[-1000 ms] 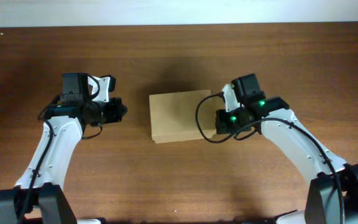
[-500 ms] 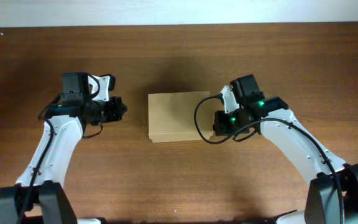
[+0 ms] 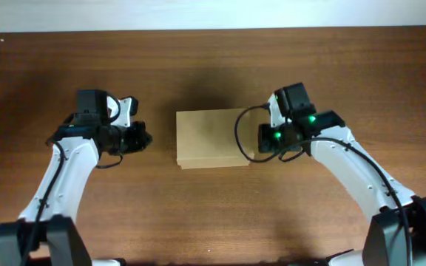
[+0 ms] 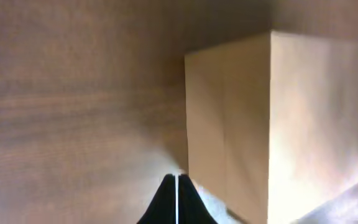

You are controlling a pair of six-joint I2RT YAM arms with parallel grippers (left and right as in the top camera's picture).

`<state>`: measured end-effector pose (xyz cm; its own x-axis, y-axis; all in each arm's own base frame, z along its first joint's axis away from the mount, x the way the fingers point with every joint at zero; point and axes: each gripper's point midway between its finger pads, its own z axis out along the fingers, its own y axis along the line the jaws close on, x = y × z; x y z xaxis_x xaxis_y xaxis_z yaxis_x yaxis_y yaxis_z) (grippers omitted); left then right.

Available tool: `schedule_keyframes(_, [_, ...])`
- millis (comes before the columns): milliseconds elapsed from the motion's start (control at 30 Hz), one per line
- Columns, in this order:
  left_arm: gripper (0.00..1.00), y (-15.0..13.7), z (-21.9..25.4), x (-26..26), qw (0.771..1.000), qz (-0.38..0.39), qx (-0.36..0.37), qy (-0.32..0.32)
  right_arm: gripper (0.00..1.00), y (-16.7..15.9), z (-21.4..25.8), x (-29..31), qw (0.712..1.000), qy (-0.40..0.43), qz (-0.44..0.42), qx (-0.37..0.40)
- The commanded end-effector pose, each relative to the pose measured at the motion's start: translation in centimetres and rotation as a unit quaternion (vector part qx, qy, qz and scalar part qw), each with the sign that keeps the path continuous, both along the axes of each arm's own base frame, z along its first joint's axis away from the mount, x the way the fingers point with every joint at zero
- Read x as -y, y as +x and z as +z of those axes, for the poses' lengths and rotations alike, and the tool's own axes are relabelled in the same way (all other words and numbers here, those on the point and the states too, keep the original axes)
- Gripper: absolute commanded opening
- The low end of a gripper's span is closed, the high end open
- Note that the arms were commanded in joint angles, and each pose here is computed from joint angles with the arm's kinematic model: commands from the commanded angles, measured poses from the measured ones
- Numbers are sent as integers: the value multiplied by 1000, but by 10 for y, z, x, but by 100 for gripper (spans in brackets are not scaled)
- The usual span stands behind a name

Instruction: Pack container

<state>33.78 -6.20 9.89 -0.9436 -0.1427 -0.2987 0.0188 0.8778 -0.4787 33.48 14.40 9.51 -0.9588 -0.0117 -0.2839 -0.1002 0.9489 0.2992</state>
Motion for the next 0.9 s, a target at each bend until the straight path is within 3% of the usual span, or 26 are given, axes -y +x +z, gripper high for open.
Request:
schedule_keyframes(0, [2,-13,37,7,998,-28,53,8,4,6,40,1,999,2,-8,47])
schedule_keyframes(233, [2,-58,110,32,983,-84,160,18,4,-40,112,9,994,38,-3,100])
schedule_keyframes(533, [2,-132,173,35,958,-96,269,19,4,-129,201,37,970,89,-13,226])
schedule_keyframes(667, [2,-162,177,33,955,-96,280,19,4,-171,207,53,965,90,-16,248])
schedule_keyframes(867, [2,-196,152,31,966,-97,239,17,4,-221,157,73,974,68,-24,214])
